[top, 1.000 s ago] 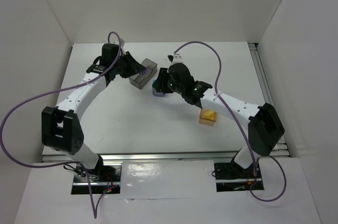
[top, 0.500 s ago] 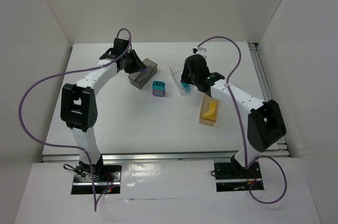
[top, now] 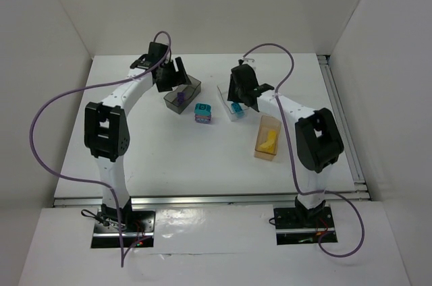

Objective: Sort the legos into containers by color

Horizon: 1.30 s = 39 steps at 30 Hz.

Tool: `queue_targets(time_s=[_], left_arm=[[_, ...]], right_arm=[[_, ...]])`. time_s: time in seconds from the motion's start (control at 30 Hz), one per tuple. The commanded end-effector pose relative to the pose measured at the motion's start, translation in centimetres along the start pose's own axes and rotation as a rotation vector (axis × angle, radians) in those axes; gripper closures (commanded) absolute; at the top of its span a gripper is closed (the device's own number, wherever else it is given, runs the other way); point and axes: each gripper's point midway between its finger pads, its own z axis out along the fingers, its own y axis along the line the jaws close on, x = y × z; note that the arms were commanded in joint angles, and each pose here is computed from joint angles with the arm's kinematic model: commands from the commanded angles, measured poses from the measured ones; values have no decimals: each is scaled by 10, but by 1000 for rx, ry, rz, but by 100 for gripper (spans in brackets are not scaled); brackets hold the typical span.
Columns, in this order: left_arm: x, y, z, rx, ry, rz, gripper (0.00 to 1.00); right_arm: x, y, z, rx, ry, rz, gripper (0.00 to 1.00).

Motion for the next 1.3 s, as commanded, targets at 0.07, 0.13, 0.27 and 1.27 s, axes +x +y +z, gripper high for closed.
queue_targets(time_s=[0.07,0.13,0.27,1.27], left_arm=[[-30,-19,-58,43,-100,49,15],[-34,-24,-73,55,-122,52,15],[-25,-24,-106,52,-159,72,15],[67,26,-156,6,-108,143,19]], right_arm=[[-19,10,19,-14,-21,-18,27],[-28,14,23,-18,-31,-26,23],[-38,19,8,-30,-61,-33,21],[43,117,-7,-365,72,-824,4]])
